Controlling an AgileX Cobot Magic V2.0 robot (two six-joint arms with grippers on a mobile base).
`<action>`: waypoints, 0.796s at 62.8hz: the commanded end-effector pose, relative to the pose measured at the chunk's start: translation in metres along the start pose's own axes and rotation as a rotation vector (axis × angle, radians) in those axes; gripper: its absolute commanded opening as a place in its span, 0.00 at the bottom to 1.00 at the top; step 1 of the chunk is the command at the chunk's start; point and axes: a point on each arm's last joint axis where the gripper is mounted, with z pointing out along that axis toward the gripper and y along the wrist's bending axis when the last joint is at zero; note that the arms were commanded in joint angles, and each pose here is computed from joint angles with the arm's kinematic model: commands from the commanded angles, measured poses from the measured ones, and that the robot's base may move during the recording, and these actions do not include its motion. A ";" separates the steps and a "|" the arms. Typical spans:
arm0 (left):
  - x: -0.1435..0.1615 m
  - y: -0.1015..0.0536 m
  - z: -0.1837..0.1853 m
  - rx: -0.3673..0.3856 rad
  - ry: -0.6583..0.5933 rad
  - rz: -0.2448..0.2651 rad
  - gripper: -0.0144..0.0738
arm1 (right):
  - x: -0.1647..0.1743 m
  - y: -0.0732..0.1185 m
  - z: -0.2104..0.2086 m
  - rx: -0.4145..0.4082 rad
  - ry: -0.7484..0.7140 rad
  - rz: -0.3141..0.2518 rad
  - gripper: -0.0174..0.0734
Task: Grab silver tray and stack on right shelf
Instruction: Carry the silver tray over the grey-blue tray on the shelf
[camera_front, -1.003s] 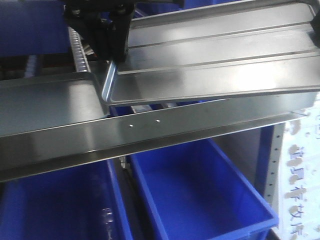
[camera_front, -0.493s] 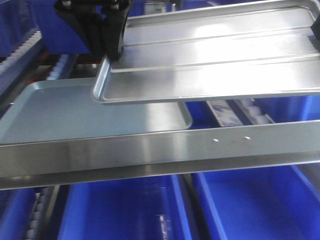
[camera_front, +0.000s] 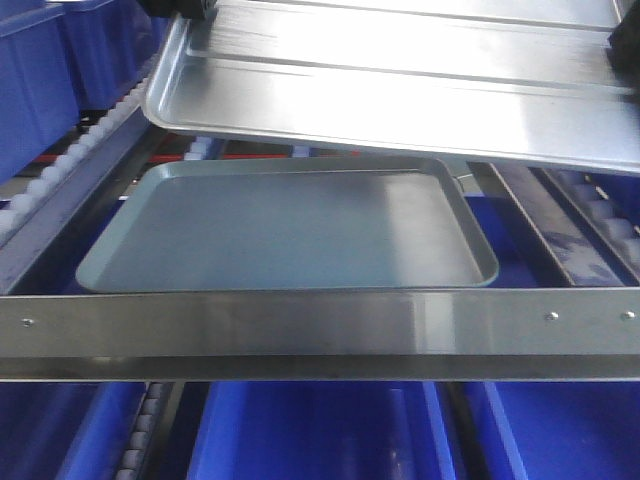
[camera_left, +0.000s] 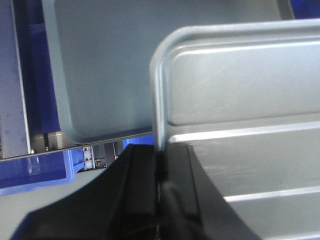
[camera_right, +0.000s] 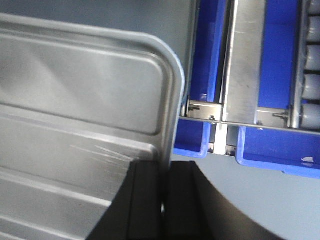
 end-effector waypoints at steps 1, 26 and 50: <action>-0.006 0.024 -0.020 -0.132 -0.045 0.032 0.06 | -0.010 -0.006 -0.015 0.060 -0.088 -0.080 0.25; -0.006 0.025 -0.020 -0.144 -0.048 0.035 0.06 | -0.010 -0.006 -0.015 0.060 -0.088 -0.080 0.25; -0.004 0.028 -0.021 -0.173 -0.022 0.033 0.06 | -0.012 -0.005 -0.015 0.051 -0.109 -0.081 0.25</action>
